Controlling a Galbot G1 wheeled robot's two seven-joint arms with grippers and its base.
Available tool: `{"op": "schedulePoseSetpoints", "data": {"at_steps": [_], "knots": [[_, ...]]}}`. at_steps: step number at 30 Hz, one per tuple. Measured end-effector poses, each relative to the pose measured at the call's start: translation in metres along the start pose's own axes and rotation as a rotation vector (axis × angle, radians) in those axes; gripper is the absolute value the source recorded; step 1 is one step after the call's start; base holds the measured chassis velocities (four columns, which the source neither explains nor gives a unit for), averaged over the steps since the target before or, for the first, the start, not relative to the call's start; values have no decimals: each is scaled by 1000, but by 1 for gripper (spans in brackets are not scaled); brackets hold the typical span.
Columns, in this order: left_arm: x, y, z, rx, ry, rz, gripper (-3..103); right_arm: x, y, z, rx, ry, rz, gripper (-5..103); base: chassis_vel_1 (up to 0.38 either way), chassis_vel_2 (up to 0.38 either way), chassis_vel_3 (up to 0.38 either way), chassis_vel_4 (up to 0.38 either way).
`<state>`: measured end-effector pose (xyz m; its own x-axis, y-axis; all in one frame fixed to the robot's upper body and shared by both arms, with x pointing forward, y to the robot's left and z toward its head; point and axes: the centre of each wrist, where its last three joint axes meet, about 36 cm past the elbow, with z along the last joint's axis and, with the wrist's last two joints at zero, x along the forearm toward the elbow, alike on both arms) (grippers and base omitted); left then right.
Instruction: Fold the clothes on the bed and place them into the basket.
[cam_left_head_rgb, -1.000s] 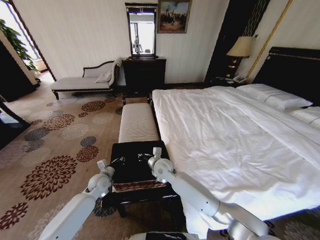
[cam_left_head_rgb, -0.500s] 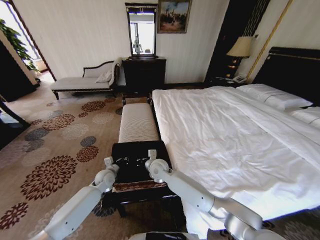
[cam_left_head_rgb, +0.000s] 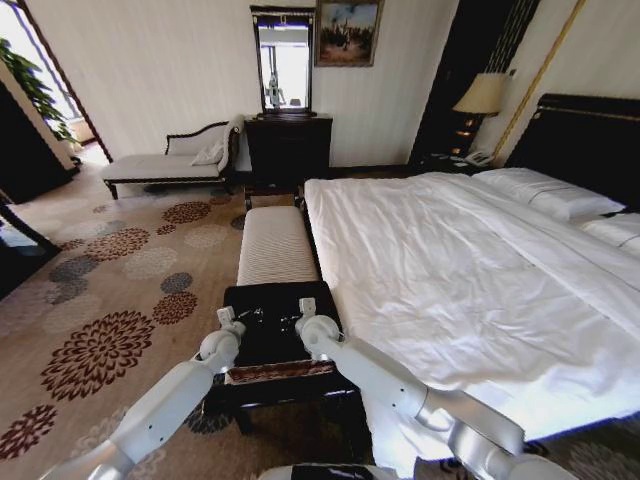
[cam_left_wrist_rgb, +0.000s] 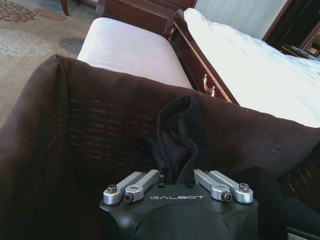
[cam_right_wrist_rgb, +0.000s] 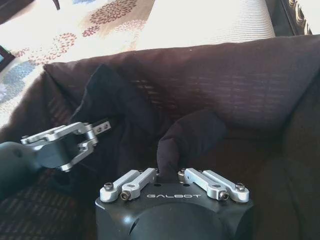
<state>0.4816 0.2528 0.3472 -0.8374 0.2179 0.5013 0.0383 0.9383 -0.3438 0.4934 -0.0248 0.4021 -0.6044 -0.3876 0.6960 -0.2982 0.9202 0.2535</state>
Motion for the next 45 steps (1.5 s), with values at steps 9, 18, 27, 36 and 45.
{"op": "schedulePoseSetpoints", "data": {"at_steps": [9, 18, 27, 36, 45], "knots": [[3, -1, 4, 5, 9, 2, 11, -15, -2, 3, 34, -2, 24, 8, 0, 0, 0, 0], [9, 1, 0, 4, 19, -2, 32, -21, -7, 3, 63, -42, 45, 41, 0, 0, 0, 0], [12, 6, 3, 6, 22, -13, 65, -20, -11, 3, 70, -55, 59, 74, 0, 0, 0, 0], [24, 5, -6, 5, -25, -11, 99, -8, -14, -2, 64, -88, 44, 98, 0, 0, 0, 0], [61, 4, -26, -57, -133, -19, 100, 36, -42, -16, 51, -221, 35, 100, 0, 0, 0, 0]]}}
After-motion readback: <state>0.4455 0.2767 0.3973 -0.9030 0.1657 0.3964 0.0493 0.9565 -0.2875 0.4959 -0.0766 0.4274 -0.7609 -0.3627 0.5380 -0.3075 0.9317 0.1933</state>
